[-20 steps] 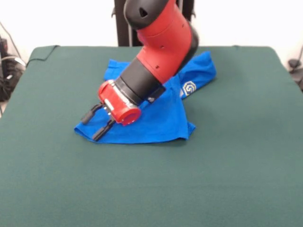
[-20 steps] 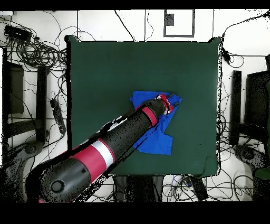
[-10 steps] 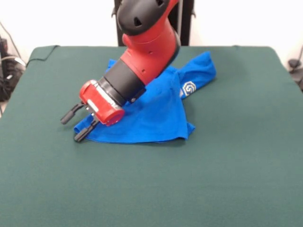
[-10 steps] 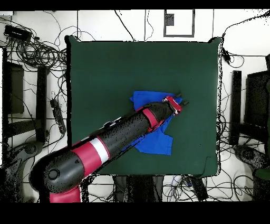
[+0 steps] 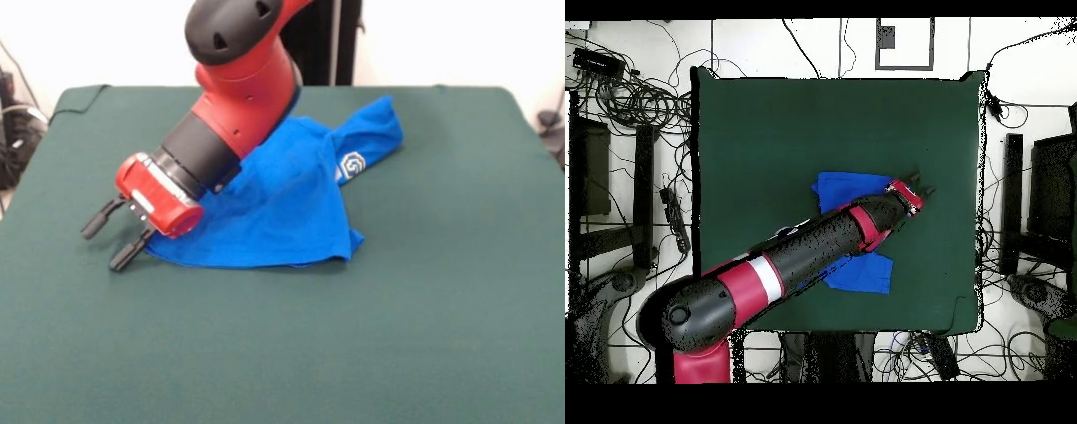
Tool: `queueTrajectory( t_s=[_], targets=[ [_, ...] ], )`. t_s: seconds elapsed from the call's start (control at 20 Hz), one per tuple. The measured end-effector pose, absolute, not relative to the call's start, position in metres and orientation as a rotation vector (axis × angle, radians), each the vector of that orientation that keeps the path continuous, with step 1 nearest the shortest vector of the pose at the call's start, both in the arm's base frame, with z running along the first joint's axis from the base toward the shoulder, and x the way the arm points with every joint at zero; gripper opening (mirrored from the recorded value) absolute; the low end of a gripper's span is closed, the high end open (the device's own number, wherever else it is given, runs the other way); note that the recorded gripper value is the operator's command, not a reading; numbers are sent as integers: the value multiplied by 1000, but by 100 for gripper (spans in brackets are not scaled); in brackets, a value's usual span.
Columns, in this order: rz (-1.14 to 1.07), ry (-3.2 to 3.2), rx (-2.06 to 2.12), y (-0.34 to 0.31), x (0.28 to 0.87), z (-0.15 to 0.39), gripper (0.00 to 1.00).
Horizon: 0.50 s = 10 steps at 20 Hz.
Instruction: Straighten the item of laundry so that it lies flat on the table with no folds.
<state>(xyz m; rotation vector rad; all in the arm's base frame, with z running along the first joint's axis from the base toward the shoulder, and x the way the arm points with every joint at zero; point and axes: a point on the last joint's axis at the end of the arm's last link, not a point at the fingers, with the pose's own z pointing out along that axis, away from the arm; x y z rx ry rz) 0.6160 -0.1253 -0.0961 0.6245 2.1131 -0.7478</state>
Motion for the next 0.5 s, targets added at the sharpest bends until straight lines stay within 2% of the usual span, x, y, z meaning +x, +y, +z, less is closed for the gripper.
queueTrajectory(
  t_s=[0.3, 0.5],
  targets=[
    [-778, 2117, 628, -146, 611, -94, 100],
    [-716, 2202, 669, -153, 602, -89, 100]
  ],
)
